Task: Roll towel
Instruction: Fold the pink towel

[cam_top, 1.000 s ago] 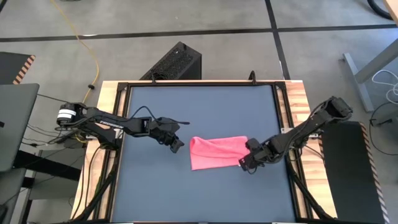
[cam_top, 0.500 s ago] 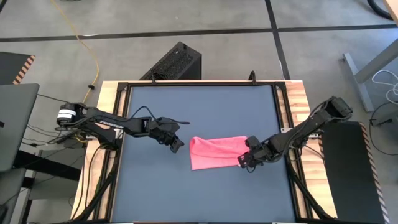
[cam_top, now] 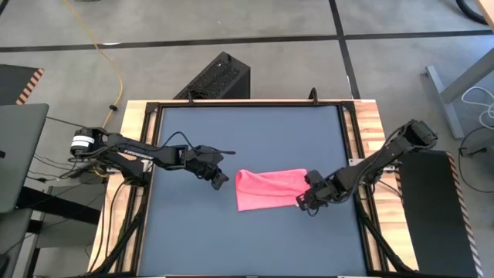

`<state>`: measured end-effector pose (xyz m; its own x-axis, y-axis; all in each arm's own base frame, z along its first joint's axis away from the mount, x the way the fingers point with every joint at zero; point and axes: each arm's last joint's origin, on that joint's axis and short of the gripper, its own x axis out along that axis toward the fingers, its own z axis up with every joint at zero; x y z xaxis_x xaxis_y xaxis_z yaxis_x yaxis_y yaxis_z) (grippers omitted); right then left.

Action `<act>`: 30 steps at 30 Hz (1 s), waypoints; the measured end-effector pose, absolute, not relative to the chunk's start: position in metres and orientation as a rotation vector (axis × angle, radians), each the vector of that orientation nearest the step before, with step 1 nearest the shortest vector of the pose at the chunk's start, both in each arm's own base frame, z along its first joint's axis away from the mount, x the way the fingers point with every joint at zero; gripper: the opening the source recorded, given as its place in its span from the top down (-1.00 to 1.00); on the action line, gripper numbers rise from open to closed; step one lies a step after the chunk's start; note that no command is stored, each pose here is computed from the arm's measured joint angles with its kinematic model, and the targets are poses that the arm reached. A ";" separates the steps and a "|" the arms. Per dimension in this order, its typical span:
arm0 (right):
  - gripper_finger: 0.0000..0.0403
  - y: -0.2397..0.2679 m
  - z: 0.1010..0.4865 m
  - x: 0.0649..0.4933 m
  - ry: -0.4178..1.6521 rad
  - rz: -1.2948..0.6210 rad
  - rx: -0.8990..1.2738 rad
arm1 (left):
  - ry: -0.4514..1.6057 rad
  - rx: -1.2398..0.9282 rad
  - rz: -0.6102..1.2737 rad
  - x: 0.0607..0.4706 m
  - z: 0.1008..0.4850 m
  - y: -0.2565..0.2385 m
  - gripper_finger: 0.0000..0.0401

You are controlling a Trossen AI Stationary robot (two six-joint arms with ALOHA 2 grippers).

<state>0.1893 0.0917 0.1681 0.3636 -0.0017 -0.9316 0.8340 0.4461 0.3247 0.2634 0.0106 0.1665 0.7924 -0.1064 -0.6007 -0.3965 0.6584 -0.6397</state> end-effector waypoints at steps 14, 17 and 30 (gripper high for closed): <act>-0.12 0.080 0.164 0.180 1.133 -0.777 0.854 | 0.599 -0.806 0.105 0.268 0.172 0.008 0.65; -0.18 0.077 0.164 0.175 1.142 -0.828 0.800 | 0.615 -0.764 0.118 0.270 0.166 0.006 0.52; -0.19 0.071 0.164 0.169 1.123 -0.913 0.726 | 0.749 -0.122 -0.119 0.311 0.160 -0.047 0.44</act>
<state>0.1692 0.0712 0.1637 0.1628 -0.2375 -0.9577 0.8890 0.4562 0.0380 0.3110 -0.0474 0.1603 0.7259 -0.1515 -0.6709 0.0646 0.9861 -0.1528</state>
